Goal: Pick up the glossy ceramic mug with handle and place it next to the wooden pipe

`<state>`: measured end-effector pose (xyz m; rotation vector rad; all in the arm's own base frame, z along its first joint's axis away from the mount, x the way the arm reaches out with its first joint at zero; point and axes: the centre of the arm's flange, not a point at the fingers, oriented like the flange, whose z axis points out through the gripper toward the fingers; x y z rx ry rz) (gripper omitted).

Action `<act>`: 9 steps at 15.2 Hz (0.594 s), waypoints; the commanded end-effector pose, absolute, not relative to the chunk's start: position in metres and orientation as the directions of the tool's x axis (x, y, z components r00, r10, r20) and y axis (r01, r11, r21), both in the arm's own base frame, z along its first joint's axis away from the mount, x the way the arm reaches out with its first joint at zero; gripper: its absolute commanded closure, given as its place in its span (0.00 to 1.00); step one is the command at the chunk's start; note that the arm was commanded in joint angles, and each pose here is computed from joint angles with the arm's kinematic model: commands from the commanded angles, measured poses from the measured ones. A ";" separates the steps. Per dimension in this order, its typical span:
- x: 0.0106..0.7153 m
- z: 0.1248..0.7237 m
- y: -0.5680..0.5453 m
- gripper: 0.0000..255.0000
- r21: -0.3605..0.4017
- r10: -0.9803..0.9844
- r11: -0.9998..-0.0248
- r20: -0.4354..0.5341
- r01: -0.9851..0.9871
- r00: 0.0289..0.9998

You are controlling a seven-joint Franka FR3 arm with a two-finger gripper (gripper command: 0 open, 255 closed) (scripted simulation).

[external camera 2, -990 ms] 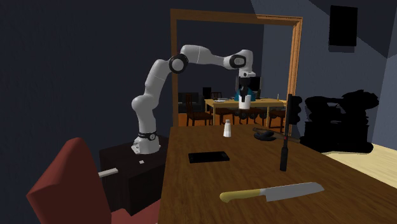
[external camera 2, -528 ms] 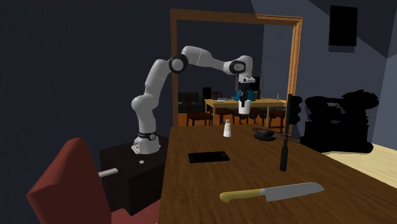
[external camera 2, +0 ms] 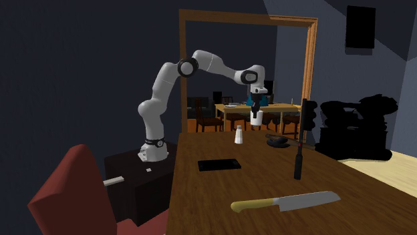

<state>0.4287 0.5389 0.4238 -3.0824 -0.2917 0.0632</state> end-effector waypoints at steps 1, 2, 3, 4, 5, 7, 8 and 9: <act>0.430 0.413 0.539 1.00 -0.049 0.188 -0.981 -0.036 0.187 0.981; 0.430 0.407 0.539 1.00 -0.049 0.188 -0.981 -0.036 0.187 0.981; 0.430 0.402 0.539 1.00 -0.049 0.188 -0.981 -0.036 0.187 0.981; 0.430 0.397 0.539 1.00 -0.049 0.188 -0.981 -0.036 0.187 0.981; 0.430 0.392 0.539 1.00 -0.049 0.188 -0.981 -0.036 0.187 0.981; 0.430 0.381 0.539 1.00 -0.049 0.188 -0.981 -0.036 0.187 0.981; 0.430 0.376 0.539 1.00 -0.049 0.188 -0.981 -0.036 0.187 0.981; 0.430 0.370 0.539 1.00 -0.049 0.188 -0.981 -0.036 0.187 0.981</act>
